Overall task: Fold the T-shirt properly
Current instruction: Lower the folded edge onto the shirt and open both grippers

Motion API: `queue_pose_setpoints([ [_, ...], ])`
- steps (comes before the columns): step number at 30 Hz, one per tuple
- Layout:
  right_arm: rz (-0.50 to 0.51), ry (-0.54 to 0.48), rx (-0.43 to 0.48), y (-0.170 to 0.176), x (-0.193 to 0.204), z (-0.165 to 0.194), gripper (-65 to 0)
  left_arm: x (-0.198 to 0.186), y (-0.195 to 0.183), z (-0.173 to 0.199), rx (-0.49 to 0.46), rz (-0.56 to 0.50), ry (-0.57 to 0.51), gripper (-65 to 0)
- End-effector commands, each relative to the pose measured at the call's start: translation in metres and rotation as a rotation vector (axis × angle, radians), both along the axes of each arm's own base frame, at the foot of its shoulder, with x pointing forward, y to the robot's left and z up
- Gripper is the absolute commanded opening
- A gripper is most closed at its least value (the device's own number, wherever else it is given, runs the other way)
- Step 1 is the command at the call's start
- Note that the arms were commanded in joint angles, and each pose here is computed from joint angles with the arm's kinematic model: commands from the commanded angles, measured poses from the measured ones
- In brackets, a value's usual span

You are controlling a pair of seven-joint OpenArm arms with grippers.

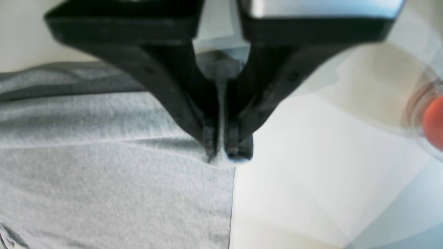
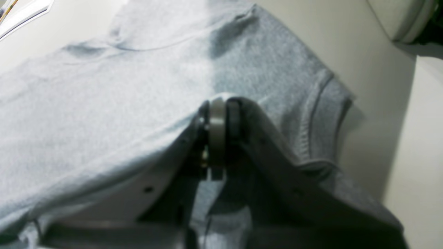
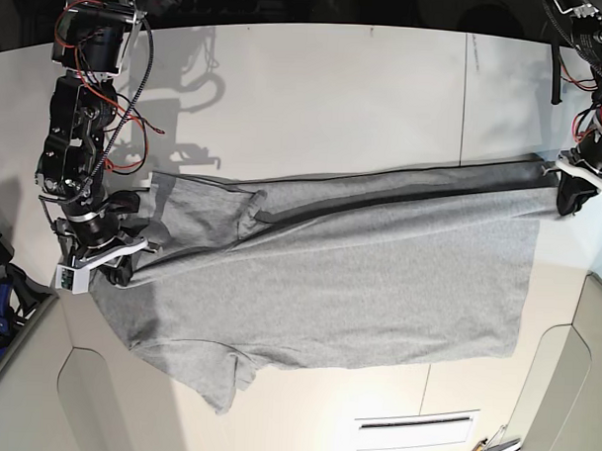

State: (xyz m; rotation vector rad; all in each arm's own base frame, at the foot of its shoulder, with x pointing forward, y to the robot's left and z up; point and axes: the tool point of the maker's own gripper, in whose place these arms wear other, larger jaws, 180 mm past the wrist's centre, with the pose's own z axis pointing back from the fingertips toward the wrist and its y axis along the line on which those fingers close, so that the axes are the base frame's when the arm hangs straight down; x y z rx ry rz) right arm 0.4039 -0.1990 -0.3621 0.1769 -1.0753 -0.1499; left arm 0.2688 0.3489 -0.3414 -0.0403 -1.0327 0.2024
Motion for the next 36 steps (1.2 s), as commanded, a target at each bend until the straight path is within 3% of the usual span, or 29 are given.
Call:
queue_pose_setpoints([
  [1, -0.015, -0.074, -0.009, -0.007, 0.012, 0.022, -50.5, 0.008, 0.008, 0.018, 0.027, 0.007, -0.058, -55.9],
  [3, -0.015, -0.074, -0.009, -0.007, 0.012, 0.022, -40.0, 0.008, 0.008, 0.018, 0.027, 0.006, -0.058, -44.8],
  [4, -0.015, -0.075, -0.009, -0.007, 0.012, 0.023, -38.3, 0.008, 0.008, 0.018, 0.027, 0.007, -0.057, -41.3],
  [10, -0.007, -0.112, -0.025, -0.006, 0.014, 0.041, -38.3, 0.009, 0.008, 0.021, 0.03, 0.005, -0.068, -40.4],
  [15, 0.023, -0.117, -0.051, -0.001, 0.013, 0.062, -39.2, 0.014, -0.01, 0.034, 0.034, -0.087, -0.105, -40.5],
  [17, 0.033, -0.119, -0.067, 0.0, 0.012, 0.066, -48.2, 0.015, -0.019, 0.038, 0.012, -0.129, -0.115, -42.2],
  [19, 0.032, -0.104, -0.088, -0.002, 0.01, 0.063, -65.0, 0.014, -0.023, 0.037, 0.0, -0.147, -0.111, -48.4],
  [23, 0.028, -0.069, -0.123, -0.006, 0.004, 0.051, -65.0, 0.016, -0.033, 0.026, 0.016, -0.171, -0.069, -64.7],
  [28, 0.016, -0.015, -0.158, -0.019, 0.001, 0.028, -65.0, 0.023, -0.051, -0.003, 0.138, -0.201, 0.04, -65.0],
  [33, 0.006, 0.098, -0.166, -0.038, -0.009, -0.011, -65.0, 0.025, -0.047, -0.02, 0.31, -0.15, 0.121, -65.0],
  [36, 0.003, 0.179, -0.161, -0.046, -0.02, -0.035, -65.0, 0.023, -0.043, -0.026, 0.329, -0.137, 0.143, -65.0],
])
